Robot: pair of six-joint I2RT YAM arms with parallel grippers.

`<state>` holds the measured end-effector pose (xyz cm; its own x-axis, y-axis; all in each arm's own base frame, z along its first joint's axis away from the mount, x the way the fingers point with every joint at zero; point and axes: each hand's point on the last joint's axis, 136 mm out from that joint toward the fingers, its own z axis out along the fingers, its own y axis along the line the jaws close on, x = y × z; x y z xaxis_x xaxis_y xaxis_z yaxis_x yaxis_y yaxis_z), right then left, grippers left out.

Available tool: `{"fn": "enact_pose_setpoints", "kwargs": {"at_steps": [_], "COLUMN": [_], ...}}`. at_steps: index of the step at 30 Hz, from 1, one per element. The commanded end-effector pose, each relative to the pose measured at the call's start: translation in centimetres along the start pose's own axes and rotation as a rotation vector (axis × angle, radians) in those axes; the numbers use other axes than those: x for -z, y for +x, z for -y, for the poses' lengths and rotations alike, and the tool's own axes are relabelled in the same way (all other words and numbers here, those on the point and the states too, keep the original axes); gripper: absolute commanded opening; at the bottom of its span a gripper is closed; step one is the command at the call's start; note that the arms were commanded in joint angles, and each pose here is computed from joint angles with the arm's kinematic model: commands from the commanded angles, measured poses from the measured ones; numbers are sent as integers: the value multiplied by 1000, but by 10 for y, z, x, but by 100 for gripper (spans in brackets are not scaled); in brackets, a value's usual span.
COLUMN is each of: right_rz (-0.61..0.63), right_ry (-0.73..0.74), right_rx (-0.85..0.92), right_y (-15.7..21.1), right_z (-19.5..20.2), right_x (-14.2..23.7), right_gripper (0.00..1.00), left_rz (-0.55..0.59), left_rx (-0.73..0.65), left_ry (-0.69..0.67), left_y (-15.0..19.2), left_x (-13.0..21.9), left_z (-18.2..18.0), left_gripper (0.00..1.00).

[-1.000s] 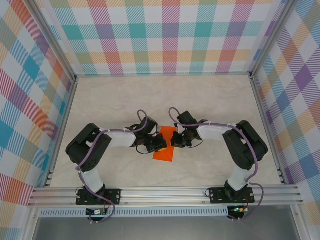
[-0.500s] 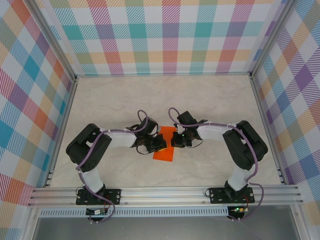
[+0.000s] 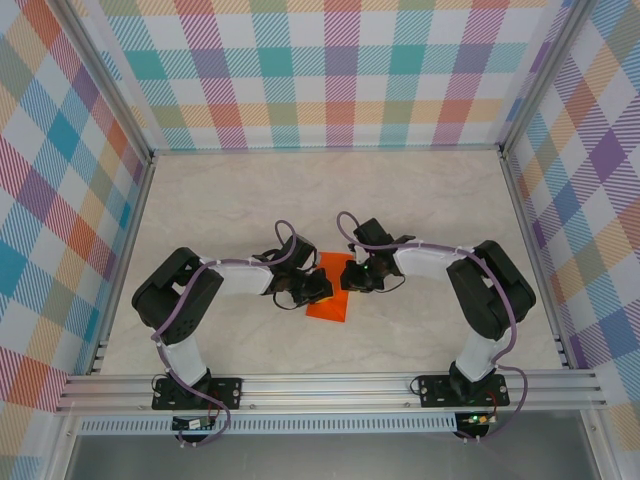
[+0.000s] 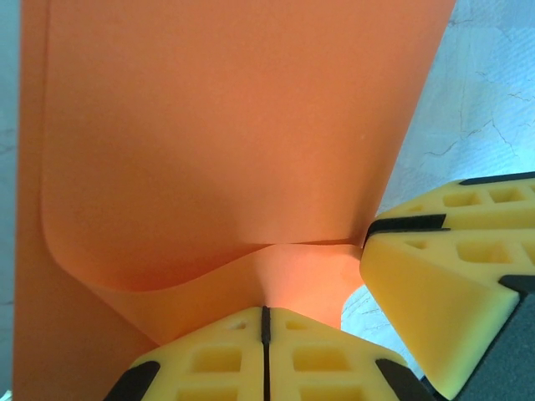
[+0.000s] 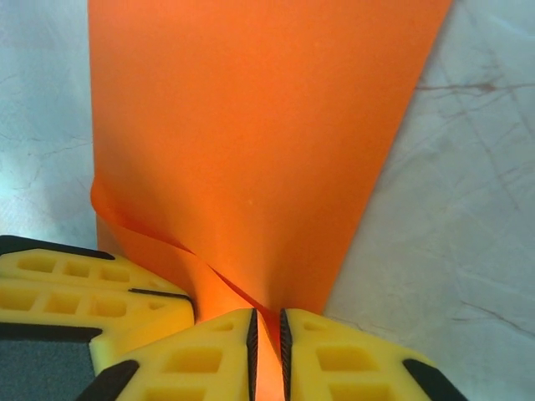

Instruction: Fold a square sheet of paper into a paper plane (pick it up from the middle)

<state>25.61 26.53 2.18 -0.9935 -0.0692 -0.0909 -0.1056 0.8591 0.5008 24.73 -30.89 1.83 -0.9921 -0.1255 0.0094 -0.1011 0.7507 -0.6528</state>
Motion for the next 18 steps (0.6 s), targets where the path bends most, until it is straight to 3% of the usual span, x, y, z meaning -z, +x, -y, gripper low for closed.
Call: {"fn": "enact_pose_setpoints", "kwargs": {"at_steps": [1, 6, 13, 18], "right_rz": [34, 83, 27, -8], "right_ry": [19, 9, -99, -109], "right_rx": [10, 3, -9, -15], "right_y": [-6, -10, -1, 1], "right_z": [-3, -8, -21, -19], "right_x": [15, 29, 17, 5], "right_gripper": [19, 20, 4, 1], "left_rz": [-6, -4, 2, 2], "left_rx": [33, 36, 37, 40], "left_ry": [-116, -120, -122, -127], "left_y": [12, 13, 12, 13], "left_x": [-3, -4, -3, -3], "left_z": [-30, -31, -31, -32], "left_gripper": [6, 6, 5, 5]}}
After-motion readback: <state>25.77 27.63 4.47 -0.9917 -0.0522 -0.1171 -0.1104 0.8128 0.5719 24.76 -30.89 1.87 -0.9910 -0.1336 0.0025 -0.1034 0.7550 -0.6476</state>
